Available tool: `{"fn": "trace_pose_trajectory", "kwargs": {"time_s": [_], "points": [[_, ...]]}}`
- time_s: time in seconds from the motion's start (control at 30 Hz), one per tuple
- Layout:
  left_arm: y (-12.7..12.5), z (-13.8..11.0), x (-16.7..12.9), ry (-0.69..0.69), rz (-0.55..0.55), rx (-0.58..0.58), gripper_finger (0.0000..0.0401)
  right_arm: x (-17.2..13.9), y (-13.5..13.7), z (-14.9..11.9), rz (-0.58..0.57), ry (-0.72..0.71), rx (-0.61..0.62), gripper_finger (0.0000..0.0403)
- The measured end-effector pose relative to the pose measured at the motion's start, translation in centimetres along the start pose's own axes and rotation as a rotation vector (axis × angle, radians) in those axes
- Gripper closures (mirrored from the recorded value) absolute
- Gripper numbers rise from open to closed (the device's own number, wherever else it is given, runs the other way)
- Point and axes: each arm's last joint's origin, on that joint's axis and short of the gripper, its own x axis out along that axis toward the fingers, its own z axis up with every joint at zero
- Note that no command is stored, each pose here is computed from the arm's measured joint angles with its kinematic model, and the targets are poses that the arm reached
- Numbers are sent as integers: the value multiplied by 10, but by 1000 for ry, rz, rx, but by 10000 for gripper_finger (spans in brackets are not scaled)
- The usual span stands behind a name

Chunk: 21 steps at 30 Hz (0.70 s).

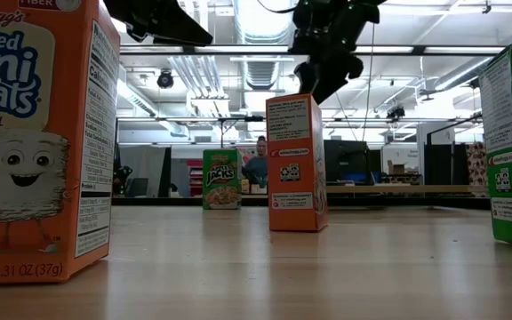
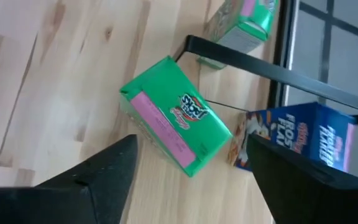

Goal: Stack cereal on shelf
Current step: Put the middle left green cereal box on the shelf

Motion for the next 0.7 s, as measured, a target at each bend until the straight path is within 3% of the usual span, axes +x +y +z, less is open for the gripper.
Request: {"fn": "trace_pose_trajectory", "kwargs": {"time_s": [0.3,0.7], "points": [[0,0,0,0,-1,-6,244,24,-1,-1,38,44,-41,113],[-1,0,1,2,-2,-5,244,25,-4,2,11,12,-80,115]]}}
